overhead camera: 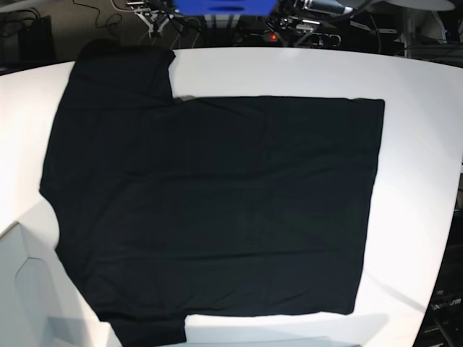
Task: Fold the T-shirt properly
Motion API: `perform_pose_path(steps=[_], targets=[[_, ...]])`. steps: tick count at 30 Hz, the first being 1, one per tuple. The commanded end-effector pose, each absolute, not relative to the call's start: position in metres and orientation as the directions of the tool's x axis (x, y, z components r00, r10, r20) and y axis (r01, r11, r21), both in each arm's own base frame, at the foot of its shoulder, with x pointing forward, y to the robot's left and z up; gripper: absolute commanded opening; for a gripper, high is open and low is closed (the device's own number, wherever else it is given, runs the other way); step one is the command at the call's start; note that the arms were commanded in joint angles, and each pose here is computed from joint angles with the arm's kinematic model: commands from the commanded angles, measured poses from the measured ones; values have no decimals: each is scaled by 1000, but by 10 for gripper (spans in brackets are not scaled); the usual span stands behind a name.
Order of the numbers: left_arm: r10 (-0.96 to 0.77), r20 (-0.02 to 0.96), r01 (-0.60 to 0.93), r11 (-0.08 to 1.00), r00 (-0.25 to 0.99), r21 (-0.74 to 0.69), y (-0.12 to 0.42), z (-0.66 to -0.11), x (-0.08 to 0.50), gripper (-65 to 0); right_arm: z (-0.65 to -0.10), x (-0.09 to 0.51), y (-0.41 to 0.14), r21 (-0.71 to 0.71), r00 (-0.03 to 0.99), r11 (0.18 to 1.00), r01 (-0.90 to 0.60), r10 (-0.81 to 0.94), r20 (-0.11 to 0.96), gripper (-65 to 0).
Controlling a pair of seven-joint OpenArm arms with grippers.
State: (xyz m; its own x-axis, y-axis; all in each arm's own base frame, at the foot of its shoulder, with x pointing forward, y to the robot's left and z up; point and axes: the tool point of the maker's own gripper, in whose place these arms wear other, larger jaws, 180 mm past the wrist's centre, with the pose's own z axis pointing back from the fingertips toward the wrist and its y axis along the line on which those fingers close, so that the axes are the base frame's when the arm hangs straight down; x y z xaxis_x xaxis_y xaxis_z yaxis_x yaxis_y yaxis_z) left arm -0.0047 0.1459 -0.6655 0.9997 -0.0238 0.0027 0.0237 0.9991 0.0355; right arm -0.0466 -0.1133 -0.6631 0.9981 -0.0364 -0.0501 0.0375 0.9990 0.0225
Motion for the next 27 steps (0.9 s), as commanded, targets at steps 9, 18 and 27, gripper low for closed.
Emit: perform_pose_path(steps=[9,18,27], targets=[[-24,-10,24,999,1000,46,148,-665,-12,-649,-663,-53,-117,5,998,999,35,-34,-60,-650],[-25,-8,25,999,1000,44,147,-665,-18,-649,-662,-58,-118,3,997,999,34,-34,-67,-650],[-40,32,37,997,999,70,167,-657,-43,-649,-659,-80,-117,4,997,999,35,-35,-74,-650]])
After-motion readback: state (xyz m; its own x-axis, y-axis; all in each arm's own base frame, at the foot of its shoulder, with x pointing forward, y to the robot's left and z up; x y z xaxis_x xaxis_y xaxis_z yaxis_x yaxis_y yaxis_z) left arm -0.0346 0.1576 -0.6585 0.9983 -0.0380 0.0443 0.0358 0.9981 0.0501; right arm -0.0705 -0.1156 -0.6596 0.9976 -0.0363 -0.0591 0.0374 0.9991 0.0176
